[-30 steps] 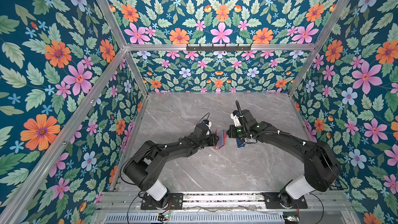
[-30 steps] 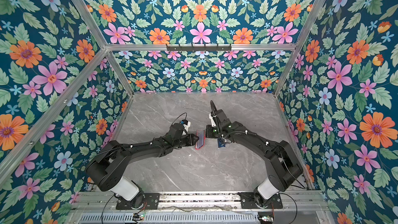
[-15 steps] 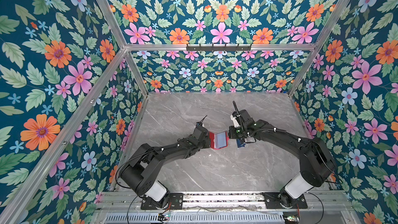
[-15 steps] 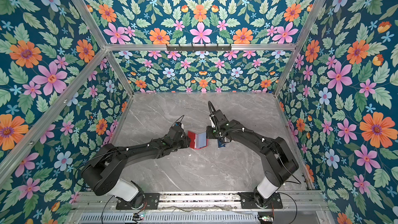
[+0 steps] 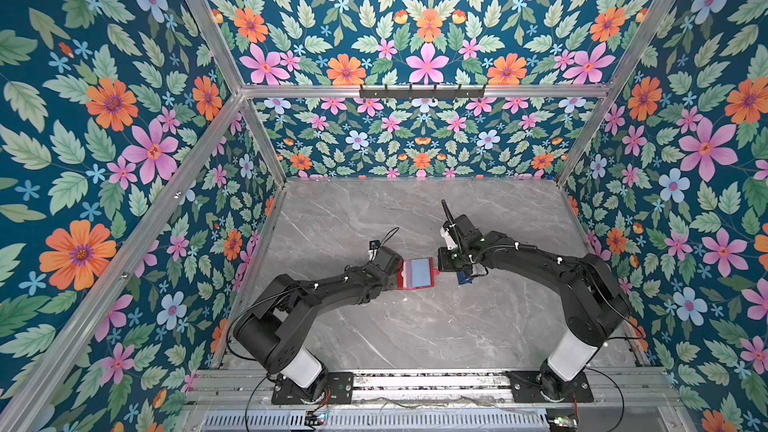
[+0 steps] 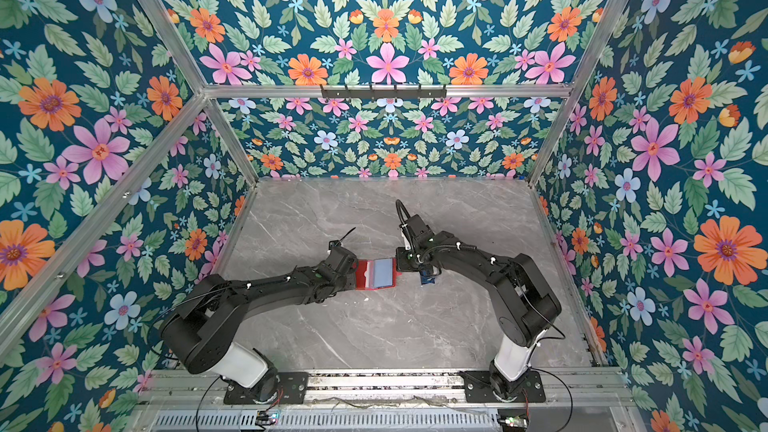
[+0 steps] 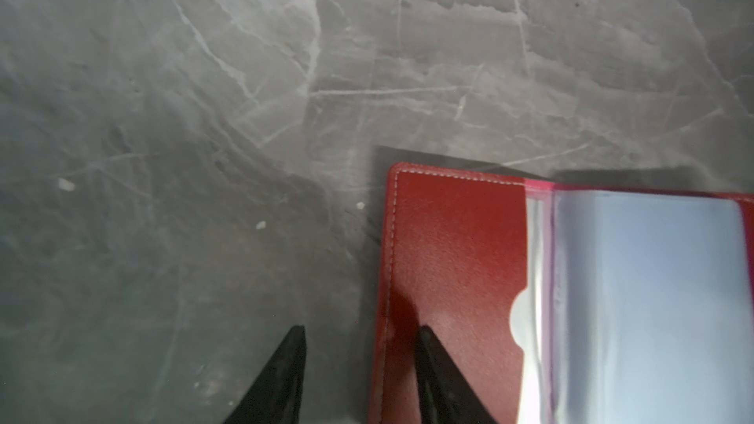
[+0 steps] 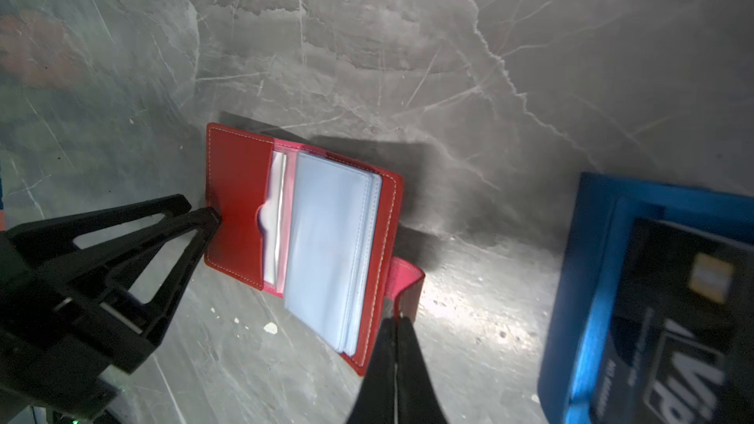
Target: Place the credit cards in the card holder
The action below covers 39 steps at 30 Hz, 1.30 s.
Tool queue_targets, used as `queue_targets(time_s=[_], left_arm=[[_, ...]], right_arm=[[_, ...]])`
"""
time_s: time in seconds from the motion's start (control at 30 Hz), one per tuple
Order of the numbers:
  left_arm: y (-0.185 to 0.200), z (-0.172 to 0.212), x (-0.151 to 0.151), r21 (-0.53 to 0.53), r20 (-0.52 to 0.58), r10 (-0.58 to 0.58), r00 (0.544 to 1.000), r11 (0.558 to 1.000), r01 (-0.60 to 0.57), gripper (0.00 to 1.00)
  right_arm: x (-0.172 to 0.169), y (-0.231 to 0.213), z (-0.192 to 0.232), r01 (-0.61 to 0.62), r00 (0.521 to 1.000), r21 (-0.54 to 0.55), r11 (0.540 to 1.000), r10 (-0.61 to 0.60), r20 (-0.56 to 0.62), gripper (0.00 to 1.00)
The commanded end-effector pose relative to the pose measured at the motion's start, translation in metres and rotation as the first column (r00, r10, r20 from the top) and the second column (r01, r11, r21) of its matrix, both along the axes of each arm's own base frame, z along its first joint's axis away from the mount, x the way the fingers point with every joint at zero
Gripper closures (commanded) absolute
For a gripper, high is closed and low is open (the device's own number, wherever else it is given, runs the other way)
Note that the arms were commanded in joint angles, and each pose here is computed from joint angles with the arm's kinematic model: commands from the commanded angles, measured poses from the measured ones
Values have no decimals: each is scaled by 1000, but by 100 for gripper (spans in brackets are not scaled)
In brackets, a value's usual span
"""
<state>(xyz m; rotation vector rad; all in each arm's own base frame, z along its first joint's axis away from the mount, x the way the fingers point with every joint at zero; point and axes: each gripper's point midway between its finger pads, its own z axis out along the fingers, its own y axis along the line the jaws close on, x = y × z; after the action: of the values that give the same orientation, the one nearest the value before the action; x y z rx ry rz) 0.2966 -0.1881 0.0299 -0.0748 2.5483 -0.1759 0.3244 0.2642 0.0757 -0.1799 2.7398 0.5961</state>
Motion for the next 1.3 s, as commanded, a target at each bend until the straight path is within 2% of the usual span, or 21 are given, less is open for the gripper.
queue_targets(time_s=[0.0, 0.17, 0.3, 0.43, 0.53, 0.73, 0.87, 1.07, 1.27], left_arm=[[5, 15, 5, 48, 44, -14, 999, 999, 12, 53], [-10, 53, 15, 44, 135, -105, 985, 994, 100, 50], [-33, 78, 18, 46, 200, -226, 953, 974, 221, 50], [-59, 82, 15, 8, 209, -341, 916, 938, 348, 51], [-71, 74, 13, -14, 187, -386, 903, 918, 396, 53], [-43, 45, 18, 95, 99, -270, 958, 961, 261, 64], [-29, 34, 15, 112, 88, -203, 975, 975, 193, 68], [-13, 16, 8, 116, 61, -120, 991, 987, 113, 65], [-16, 13, 6, 90, 49, -112, 993, 990, 107, 59]], right_arm=[[0, 5, 1, -2, 1000, 27, 1000, 2, -7, 100], [0, 8, 0, -2, 1000, 42, 999, 2, -12, 100], [0, 10, -3, -2, 1000, 48, 999, 3, -21, 100], [0, 11, -6, -2, 1000, 51, 999, 4, -29, 100], [0, 12, -8, -2, 999, 50, 999, 4, -32, 100], [-1, 12, -10, -4, 999, 45, 999, 6, -39, 100], [-1, 15, -7, -13, 999, 44, 999, 15, -35, 100], [0, 19, 0, -24, 999, 55, 998, 25, -24, 100], [-1, 25, 12, -38, 999, 90, 995, 39, -9, 100]])
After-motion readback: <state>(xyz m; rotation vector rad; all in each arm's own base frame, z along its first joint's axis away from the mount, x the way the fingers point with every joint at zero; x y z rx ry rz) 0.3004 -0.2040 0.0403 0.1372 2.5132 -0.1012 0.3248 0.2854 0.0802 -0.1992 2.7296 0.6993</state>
